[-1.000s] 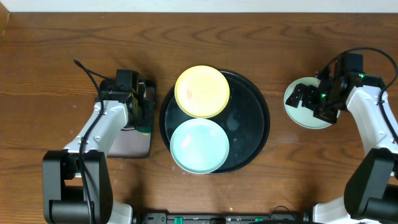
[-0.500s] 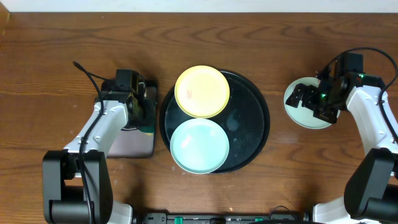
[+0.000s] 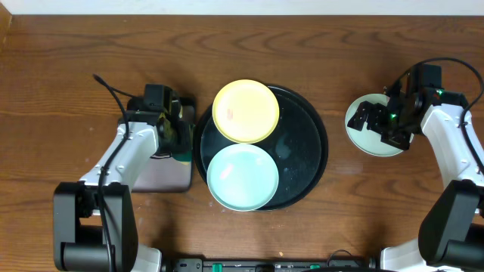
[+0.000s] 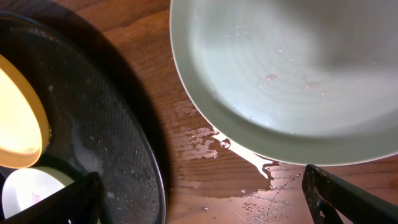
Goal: Clean dirty plates on tray and stack at the side
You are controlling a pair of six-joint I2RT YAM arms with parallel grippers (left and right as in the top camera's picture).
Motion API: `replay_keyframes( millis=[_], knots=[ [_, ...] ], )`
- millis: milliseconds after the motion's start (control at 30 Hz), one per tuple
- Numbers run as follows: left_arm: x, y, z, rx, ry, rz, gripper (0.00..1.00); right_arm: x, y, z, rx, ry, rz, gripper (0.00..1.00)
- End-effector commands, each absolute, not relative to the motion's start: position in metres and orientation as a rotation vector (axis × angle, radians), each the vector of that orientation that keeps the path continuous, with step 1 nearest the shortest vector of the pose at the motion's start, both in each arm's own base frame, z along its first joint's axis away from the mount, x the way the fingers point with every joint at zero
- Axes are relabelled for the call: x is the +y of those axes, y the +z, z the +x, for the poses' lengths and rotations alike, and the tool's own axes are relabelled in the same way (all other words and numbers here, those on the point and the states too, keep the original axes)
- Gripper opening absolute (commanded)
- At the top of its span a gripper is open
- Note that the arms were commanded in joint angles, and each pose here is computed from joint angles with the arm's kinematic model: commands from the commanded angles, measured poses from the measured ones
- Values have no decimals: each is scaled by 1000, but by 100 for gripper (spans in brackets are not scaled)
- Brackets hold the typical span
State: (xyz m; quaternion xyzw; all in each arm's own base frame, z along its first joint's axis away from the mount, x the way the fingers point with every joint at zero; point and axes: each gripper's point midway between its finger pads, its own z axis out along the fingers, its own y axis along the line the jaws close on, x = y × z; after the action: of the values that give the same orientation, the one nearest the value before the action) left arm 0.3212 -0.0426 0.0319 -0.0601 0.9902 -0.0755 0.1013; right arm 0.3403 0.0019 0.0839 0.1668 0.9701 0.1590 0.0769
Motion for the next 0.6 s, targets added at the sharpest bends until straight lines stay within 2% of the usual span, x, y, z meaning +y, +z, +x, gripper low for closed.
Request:
replay_keyframes(
  millis=[0, 300, 567],
  knots=[
    [-53, 26, 315, 2950, -253, -158, 7, 6, 86, 341, 2906, 486, 469, 99],
    [-20, 31, 323, 2905, 23, -184, 7, 6, 86, 341, 2906, 486, 469, 99],
    [-22, 95, 347, 2708, -18, -182, 7, 6, 86, 341, 2907, 486, 468, 99]
  ],
)
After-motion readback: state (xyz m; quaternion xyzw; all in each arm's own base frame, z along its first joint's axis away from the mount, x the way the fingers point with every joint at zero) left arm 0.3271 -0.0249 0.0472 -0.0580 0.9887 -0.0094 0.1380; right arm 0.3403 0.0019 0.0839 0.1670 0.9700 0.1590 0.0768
